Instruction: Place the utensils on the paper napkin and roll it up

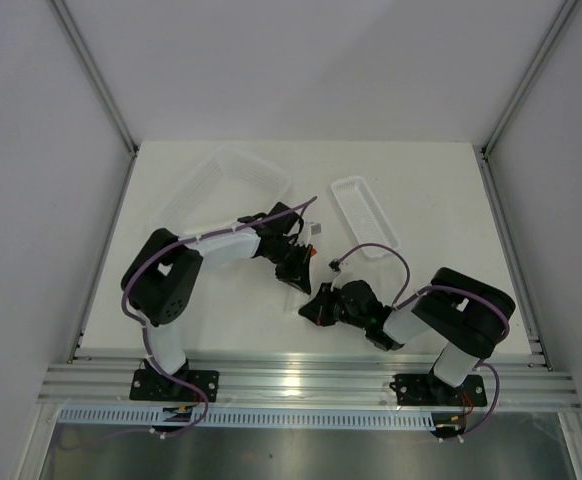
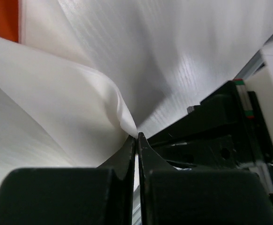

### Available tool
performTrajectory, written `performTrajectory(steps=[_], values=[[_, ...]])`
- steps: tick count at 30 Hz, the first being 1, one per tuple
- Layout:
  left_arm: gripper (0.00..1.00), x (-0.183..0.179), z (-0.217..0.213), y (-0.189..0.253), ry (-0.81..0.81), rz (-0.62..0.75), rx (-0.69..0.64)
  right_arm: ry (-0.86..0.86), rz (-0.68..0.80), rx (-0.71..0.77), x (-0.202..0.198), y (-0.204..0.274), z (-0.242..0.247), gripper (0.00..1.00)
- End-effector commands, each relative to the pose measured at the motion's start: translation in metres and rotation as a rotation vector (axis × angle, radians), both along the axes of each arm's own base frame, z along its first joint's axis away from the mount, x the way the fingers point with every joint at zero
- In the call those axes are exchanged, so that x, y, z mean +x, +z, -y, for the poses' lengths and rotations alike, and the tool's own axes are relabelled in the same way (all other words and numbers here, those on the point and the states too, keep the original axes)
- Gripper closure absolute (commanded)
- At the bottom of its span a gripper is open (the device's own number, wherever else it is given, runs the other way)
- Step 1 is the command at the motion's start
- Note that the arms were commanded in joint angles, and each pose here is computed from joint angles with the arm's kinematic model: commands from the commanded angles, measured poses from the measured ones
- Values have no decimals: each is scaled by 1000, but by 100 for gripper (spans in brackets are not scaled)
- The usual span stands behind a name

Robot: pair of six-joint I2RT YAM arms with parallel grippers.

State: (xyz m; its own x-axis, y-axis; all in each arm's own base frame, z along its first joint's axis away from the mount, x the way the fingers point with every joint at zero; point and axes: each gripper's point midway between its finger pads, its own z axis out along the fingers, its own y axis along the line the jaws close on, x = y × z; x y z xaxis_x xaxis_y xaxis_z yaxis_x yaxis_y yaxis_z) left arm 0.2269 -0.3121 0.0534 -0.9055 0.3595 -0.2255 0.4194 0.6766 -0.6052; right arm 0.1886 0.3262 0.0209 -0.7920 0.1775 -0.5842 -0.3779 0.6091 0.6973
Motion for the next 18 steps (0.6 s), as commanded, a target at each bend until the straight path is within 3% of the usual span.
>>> performTrajectory(steps=[1, 8, 12, 18], values=[[98, 10, 12, -2, 14, 2, -14, -3, 4, -26, 2, -4, 2, 100], [98, 18, 14, -15, 18, 15, 24, 2, 4, -61, 4, -3, 0, 99], [98, 19, 8, -21, 10, 33, 54, -5, 77, -138, 6, 13, -4, 89], [98, 21, 6, -23, 2, 55, 68, -31, 96, -167, 5, 34, 5, 84]])
